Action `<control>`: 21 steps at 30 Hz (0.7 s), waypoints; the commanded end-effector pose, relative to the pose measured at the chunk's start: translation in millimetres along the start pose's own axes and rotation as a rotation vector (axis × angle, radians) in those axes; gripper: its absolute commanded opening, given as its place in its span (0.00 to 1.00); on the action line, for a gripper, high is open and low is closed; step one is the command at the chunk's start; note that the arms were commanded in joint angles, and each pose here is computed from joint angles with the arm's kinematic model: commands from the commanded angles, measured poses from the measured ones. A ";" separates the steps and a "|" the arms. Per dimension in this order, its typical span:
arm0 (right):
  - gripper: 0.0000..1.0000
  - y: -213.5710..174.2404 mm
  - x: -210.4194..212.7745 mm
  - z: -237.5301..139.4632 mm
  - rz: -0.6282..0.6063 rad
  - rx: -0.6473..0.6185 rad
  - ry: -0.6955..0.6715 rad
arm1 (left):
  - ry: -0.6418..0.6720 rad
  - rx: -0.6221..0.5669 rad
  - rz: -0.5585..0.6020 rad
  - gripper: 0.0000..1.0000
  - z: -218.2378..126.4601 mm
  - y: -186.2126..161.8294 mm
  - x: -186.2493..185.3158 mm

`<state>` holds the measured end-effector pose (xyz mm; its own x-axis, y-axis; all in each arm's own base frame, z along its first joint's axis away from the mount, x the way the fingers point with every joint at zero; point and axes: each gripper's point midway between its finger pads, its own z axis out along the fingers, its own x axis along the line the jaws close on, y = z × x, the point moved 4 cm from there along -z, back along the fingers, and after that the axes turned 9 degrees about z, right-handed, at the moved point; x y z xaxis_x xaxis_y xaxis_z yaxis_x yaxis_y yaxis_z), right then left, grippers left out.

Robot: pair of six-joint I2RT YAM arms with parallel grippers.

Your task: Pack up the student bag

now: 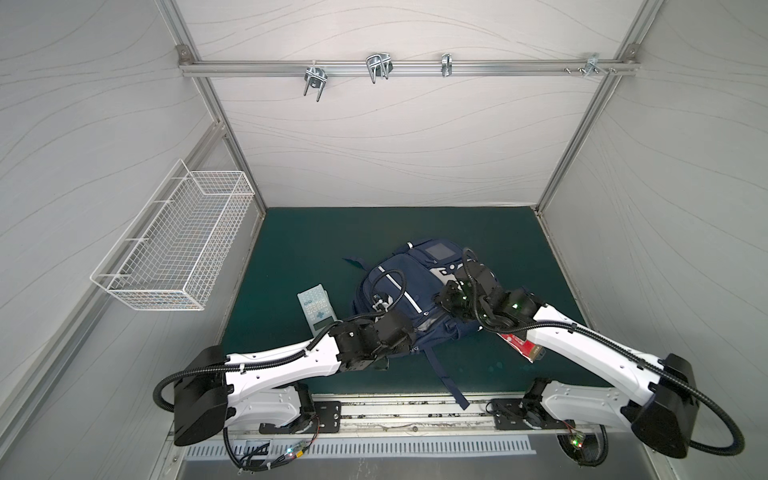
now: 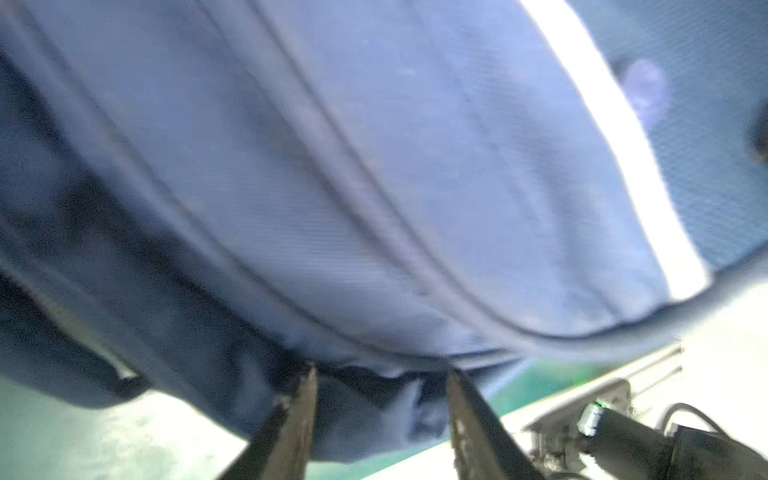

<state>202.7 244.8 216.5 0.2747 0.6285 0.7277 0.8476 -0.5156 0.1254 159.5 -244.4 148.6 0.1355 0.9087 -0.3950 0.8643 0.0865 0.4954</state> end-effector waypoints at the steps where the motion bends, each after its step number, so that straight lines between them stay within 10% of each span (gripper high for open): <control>1: 0.00 3.2 27.8 -18.1 -0.008 -0.001 0.112 | -0.081 -0.082 -0.024 0.68 -9.5 23.1 -32.0; 9: 0.00 -1.0 24.0 -22.7 0.025 0.085 0.098 | -0.164 -0.005 0.052 0.84 9.9 15.2 -59.9; 21: 0.00 -1.8 16.6 -22.2 0.034 0.091 0.086 | 0.094 0.031 -0.011 0.39 25.1 6.2 -27.4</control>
<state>200.6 236.7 214.3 0.3207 0.6304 0.7069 0.8616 -0.5041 0.0586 163.7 -281.9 129.8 0.1197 0.9315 -0.3436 0.9062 0.0389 0.4211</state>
